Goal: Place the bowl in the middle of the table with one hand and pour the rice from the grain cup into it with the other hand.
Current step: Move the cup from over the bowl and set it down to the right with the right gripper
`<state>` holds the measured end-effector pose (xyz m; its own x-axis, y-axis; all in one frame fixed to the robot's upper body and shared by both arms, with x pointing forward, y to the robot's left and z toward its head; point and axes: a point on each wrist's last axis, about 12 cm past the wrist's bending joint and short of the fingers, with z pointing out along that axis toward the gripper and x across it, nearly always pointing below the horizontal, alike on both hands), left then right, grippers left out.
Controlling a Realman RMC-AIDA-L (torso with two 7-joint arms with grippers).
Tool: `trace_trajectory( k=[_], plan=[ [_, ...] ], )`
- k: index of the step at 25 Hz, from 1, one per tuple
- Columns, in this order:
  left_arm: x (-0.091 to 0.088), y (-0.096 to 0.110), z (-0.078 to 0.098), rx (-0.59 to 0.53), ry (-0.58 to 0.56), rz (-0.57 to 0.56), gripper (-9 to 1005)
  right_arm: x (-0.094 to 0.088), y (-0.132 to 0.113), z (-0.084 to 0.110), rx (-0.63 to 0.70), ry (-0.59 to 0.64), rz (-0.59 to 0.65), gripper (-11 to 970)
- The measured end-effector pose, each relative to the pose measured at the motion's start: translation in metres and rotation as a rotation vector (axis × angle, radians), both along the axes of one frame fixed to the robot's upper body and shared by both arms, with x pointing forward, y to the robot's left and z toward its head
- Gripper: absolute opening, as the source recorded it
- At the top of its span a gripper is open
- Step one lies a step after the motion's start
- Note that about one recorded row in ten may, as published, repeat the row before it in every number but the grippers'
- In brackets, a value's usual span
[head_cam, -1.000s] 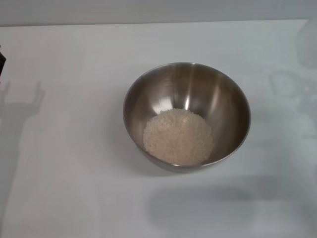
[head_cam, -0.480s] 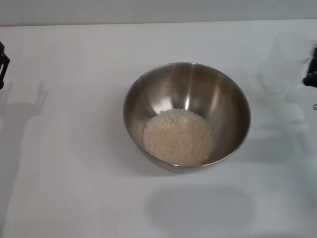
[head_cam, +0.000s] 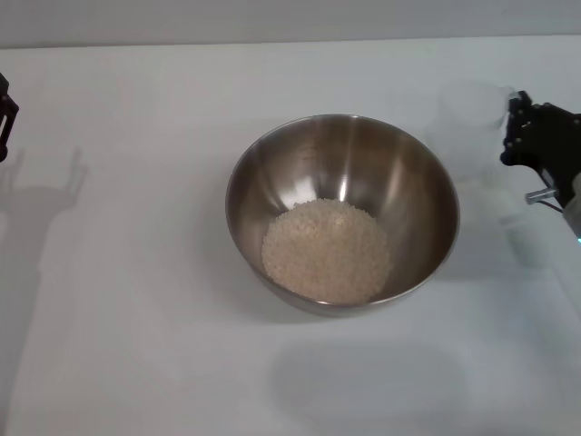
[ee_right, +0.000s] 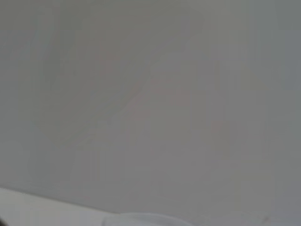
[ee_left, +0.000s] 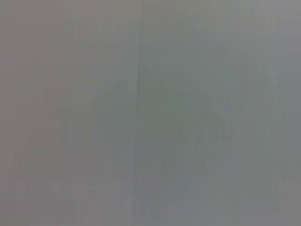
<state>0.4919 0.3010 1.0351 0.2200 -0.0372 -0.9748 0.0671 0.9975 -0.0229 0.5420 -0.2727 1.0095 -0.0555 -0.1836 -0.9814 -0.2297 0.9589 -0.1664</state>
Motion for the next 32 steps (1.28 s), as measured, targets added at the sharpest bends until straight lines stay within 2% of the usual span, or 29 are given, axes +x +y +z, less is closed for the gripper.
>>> trace_trajectory(
  k=[13, 25, 32],
  plan=[
    [0.0, -0.001, -0.001, 0.002, 0.003, -0.004, 791, 0.007, 0.016, -0.002, -0.058, 0.044, 0.1, 10],
    [0.001, -0.002, 0.001, -0.001, -0.004, -0.007, 792, 0.008, 0.018, -0.005, -0.056, 0.072, 0.094, 11],
    [0.002, -0.002, 0.001, 0.0, -0.004, -0.008, 792, 0.005, 0.019, -0.007, -0.048, 0.083, 0.092, 102]
  ],
)
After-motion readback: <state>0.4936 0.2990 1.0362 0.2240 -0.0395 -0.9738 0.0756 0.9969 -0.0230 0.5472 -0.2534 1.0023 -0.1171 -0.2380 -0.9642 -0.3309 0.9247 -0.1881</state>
